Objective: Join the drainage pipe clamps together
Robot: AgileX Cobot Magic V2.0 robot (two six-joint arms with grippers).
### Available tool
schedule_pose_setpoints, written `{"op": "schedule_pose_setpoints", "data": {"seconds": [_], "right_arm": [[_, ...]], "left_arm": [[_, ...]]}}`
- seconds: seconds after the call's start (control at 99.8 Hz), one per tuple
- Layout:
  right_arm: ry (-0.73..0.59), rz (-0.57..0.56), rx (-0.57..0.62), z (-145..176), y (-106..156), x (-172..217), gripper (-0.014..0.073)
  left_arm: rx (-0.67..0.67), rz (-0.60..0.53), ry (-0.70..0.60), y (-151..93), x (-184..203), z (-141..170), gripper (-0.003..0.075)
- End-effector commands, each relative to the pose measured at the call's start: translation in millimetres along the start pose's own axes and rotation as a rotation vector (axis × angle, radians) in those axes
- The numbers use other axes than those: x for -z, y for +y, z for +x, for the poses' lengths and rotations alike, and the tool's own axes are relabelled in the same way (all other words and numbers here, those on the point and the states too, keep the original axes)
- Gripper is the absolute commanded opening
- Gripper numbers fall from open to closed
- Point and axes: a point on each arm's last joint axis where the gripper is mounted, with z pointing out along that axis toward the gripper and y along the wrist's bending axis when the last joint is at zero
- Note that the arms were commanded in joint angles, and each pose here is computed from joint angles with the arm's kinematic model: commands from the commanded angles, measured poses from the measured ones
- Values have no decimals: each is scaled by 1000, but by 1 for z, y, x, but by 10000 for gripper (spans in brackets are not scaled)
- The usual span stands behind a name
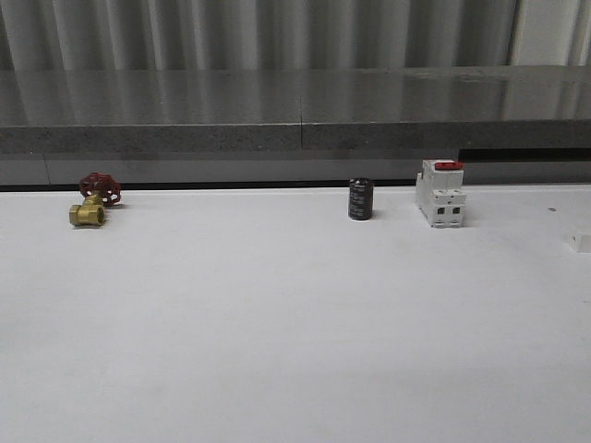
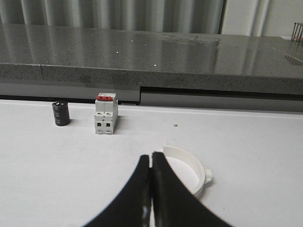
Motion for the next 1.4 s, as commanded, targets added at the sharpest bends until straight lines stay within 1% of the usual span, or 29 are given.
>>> {"op": "schedule_pose_setpoints", "data": {"seconds": [0.0,0.18,0.28,0.381,0.451,0.521,0.591,0.601,0.661,0.671,0.731,0.741,0.821,0.912,0.952,1.012,1.272,1.322,1.392], "right_arm": [[-111,5,2,-14,-1,3,-66],[-111,5,2,-14,-1,3,-66],[-111,5,2,-14,-1,3,-66],[-111,5,2,-14,-1,3,-66],[-111,5,2,-14,-1,3,-66],[-111,5,2,-14,-1,3,-66],[-111,5,2,-14,-1,3,-66],[-111,5,2,-14,-1,3,-66],[-111,5,2,-14,-1,3,-66],[-111,5,2,-14,-1,3,-66],[-111,5,2,-14,-1,3,-66],[-111,5,2,-14,-1,3,-66],[-111,5,2,-14,-1,3,-66],[-111,5,2,-14,-1,3,-66],[-111,5,2,-14,-1,3,-66],[-111,5,2,-14,-1,3,-66],[-111,5,2,-14,-1,3,-66],[-111,5,2,-14,-1,3,-66],[-111,5,2,-14,-1,3,-66]], "left_arm": [[15,17,-65,0,2,7,-20],[15,17,-65,0,2,7,-20],[15,22,-98,0,2,3,-20],[15,26,-130,-1,3,-6,-20],[15,23,-121,-3,3,-18,-20],[17,16,-77,-4,2,-34,-20],[16,3,-2,-6,-1,-53,-20],[15,-1,28,-6,-3,-53,-20],[2,-15,100,-7,-7,-72,-20],[-2,-21,134,-7,-10,-72,-20],[-18,-39,208,-8,-16,-91,-20],[-22,-44,239,-8,-18,-91,-20],[-35,-63,327,-9,-29,-111,-20],[-34,-79,427,-10,-44,-124,-20],[-36,-85,470,-10,-50,-125,-20],[-38,-89,500,-10,-58,-127,-20],[-43,-101,620,-8,-80,-112,-17],[-47,-102,640,-8,-81,-110,7],[-47,-107,673,-7,-82,-107,92]]}}
